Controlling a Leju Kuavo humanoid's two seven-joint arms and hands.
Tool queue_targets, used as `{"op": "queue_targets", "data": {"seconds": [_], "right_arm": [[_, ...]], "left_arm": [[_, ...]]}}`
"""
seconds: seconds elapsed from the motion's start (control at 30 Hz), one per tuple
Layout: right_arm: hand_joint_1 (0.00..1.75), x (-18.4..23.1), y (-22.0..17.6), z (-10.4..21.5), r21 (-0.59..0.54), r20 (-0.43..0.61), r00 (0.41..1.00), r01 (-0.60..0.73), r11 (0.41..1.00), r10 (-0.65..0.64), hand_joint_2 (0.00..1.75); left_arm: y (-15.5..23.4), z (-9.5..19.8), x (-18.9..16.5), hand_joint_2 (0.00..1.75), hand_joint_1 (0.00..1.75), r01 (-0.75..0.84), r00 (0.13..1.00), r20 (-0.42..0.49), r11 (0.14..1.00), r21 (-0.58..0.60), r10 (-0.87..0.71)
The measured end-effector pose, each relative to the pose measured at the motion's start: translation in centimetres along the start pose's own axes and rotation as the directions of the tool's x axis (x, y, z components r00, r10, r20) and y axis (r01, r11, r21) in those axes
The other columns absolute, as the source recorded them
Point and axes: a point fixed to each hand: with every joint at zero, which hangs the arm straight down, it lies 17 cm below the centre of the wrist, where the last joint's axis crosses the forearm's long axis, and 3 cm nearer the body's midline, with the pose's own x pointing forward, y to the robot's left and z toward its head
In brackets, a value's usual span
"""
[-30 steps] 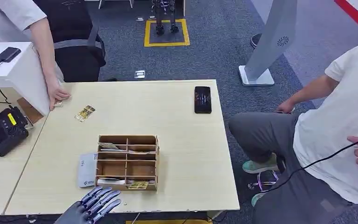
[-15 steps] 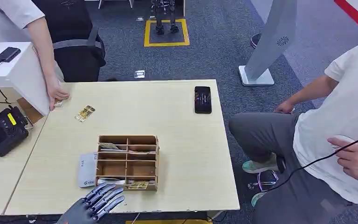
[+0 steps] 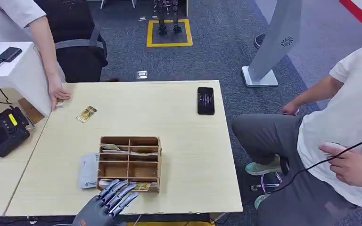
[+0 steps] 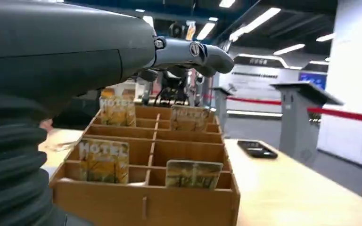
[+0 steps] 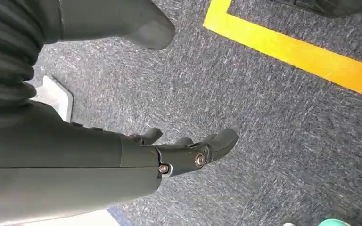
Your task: Pass the card to the sensor for recognition and then transmit it.
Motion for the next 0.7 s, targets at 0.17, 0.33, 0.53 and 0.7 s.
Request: {"op": "queue_targets", "data": {"seconds": [0.17, 0.33, 0.53, 0.7], "right_arm": [[0.0, 0.2, 0.4, 0.0, 0.007, -0.001, 1.0, -0.004, 1.0, 0.004, 1.75], [0.0, 0.4, 0.5, 0.0, 0.006, 0.003, 1.0, -0.004, 1.0, 0.004, 1.75], [0.0, 0.3, 0.6, 0.1, 0.008, 0.002, 1.0, -0.01, 1.0, 0.01, 1.75], [0.0, 0.3, 0.6, 0.1, 0.008, 0.003, 1.0, -0.012, 1.0, 0.012, 1.75]], "left_arm": [[-0.7, 0.1, -0.6, 1.75, 0.0, -0.002, 0.999, -0.039, 1.0, 0.012, 0.003], [-3.5, -2.1, -0.6, 1.75, 0.0, -0.023, 0.989, -0.145, 1.0, 0.002, 0.023], [-5.1, -2.8, -0.8, 1.75, 0.0, -0.028, 0.98, -0.197, 1.0, -0.013, 0.025], [-6.5, -3.1, -1.0, 1.75, 0.0, -0.039, 0.973, -0.23, 0.999, -0.032, 0.031]]}}
